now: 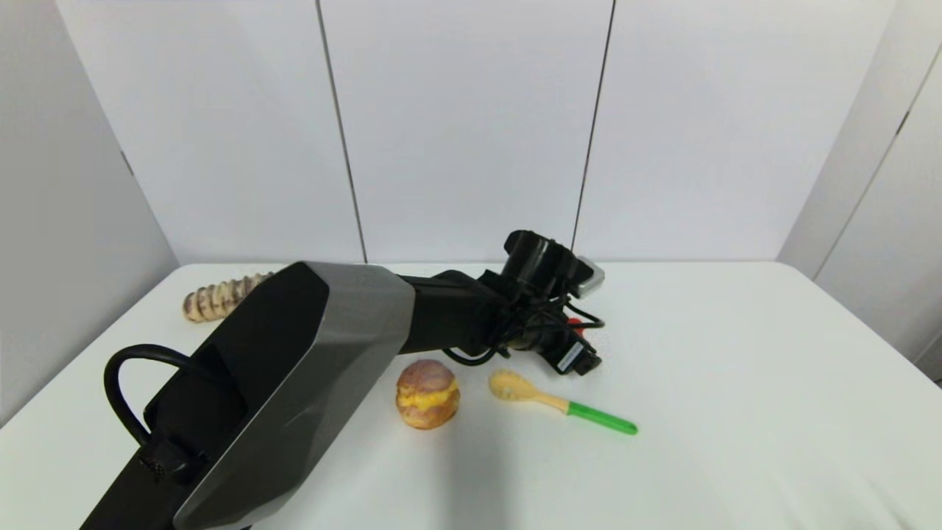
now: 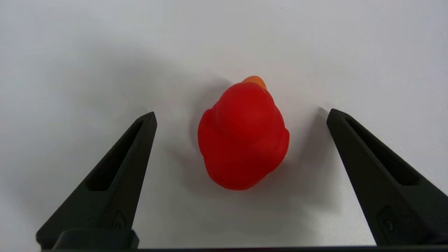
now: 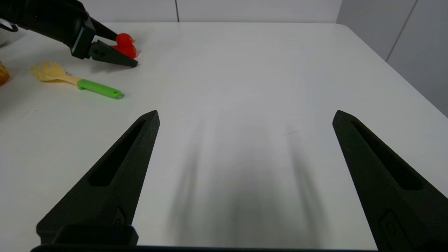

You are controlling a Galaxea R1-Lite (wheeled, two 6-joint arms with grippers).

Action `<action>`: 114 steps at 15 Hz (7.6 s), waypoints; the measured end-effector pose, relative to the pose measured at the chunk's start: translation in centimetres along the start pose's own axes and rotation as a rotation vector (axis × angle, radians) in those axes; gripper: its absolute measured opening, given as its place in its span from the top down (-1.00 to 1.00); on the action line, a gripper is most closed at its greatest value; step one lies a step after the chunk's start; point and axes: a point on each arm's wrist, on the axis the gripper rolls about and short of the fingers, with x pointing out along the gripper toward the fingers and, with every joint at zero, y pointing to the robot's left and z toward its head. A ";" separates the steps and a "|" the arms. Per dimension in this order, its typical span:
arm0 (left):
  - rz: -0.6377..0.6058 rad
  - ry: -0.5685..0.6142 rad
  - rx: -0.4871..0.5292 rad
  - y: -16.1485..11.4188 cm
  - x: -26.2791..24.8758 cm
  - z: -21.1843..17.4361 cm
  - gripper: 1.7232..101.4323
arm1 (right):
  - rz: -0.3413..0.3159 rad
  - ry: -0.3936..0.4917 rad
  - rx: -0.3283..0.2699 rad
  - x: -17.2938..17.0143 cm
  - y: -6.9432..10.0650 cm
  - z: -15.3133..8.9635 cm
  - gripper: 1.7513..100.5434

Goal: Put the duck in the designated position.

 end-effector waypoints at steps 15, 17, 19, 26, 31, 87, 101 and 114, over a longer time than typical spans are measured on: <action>0.021 -0.054 0.001 0.8 -2.4 1.8 0.25 | 0.000 0.000 0.000 0.0 0.0 0.0 -0.95; 0.028 -0.079 0.004 0.9 -3.6 2.7 0.26 | 0.000 0.000 0.000 0.0 0.0 0.0 -0.95; 0.039 -0.115 0.003 1.0 -5.2 3.9 0.26 | 0.000 0.000 0.000 0.0 0.0 0.0 -0.95; 0.196 -0.251 -0.025 3.0 -13.8 8.0 0.28 | 0.000 0.000 0.000 0.0 0.0 0.0 -0.95; 0.337 -0.295 -0.063 5.3 -21.9 8.9 0.29 | 0.000 0.000 0.000 0.0 0.0 0.0 -0.95; 0.699 0.240 -0.625 5.1 -30.5 -24.0 0.33 | 0.000 0.000 0.000 0.0 0.0 0.0 -0.95; 0.693 0.253 -0.653 5.3 -30.0 -24.3 -0.23 | 0.000 0.000 0.000 0.0 0.0 0.0 -0.95; 0.809 -0.051 -0.556 4.9 -34.2 -20.0 -0.79 | 0.000 0.000 0.000 0.0 0.0 0.0 -0.95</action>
